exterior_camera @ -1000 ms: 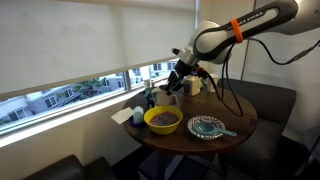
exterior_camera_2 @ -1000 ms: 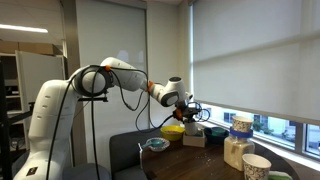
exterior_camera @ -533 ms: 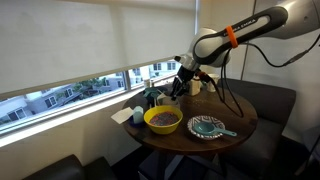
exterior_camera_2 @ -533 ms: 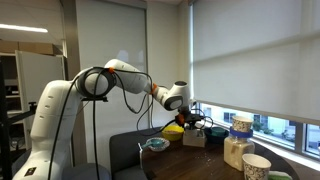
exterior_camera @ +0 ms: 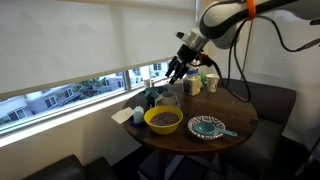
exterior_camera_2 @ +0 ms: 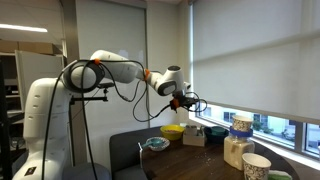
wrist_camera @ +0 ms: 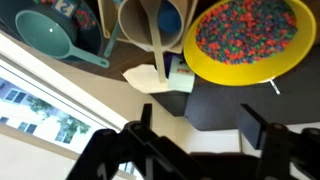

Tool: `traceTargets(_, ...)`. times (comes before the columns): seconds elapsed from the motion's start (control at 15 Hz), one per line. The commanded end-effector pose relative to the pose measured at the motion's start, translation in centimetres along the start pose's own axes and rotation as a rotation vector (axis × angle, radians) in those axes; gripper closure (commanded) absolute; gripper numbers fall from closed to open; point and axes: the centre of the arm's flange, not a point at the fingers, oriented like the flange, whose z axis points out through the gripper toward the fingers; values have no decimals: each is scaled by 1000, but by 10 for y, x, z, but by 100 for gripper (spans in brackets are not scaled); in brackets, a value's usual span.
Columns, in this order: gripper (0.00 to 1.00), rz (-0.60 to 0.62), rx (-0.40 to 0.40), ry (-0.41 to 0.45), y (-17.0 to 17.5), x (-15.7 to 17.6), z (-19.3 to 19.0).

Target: Move the brown cup to the left

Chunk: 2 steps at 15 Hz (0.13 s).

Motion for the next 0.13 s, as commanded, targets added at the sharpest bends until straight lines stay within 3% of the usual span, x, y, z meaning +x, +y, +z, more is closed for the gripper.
traceTargets(0.0,0,-19,38,28,-9,6,-20)
traceTargets(0.07,1,-31,46,40,-13,10,-37)
